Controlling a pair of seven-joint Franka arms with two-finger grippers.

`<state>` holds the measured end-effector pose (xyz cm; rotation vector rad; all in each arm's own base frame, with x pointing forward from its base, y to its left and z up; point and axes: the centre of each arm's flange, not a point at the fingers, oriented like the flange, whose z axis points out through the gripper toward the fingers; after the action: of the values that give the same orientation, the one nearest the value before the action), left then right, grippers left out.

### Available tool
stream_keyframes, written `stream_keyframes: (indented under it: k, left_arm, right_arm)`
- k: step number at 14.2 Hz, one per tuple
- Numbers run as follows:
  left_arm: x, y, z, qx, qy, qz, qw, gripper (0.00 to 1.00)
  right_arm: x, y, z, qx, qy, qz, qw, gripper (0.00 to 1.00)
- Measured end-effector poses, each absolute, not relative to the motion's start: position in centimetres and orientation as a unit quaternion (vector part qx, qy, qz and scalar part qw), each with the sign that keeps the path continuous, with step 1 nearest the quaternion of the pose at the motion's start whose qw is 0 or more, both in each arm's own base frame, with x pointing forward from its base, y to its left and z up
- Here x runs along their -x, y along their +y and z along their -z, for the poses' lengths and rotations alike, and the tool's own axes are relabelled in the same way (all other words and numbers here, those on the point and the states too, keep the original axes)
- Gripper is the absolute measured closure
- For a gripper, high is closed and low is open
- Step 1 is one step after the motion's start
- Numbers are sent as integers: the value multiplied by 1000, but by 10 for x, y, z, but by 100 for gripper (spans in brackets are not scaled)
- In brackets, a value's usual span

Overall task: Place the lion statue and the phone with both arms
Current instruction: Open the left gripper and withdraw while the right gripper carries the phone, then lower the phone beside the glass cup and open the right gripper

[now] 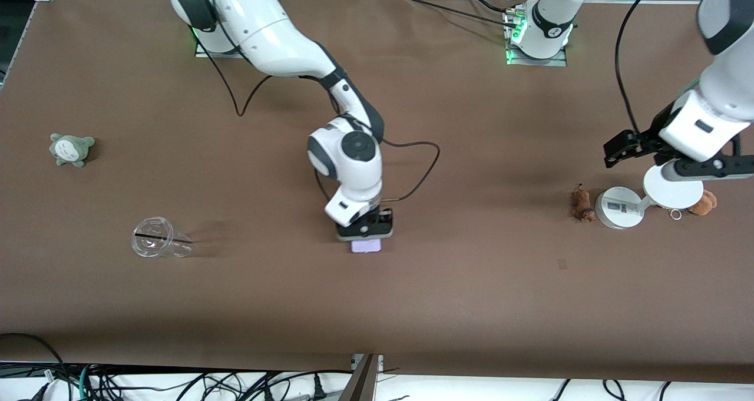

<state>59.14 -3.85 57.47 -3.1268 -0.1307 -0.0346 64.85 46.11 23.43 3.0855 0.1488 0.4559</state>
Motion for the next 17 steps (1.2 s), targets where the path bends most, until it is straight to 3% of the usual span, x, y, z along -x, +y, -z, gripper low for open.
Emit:
stream_keyframes:
  k: [3,8,13,17]
  left_arm:
    - [-587,-10,-583,998,-69,-2,-4,0]
    - [-583,7,-578,996,-86,-28,-16,0]
    - [-588,6,-573,996,-85,-36,-16,0]
    - [-588,6,-574,996,-85,-35,-16,0]
  right_arm:
    - [-693,377,-273,-992,59,-114,7,17]
    - [-730,226,-260,-997,45,-68,15,17]
    - [-736,151,-229,-998,-5,-62,-1,17]
    - [-725,141,-202,-998,-29,-55,-21,17]
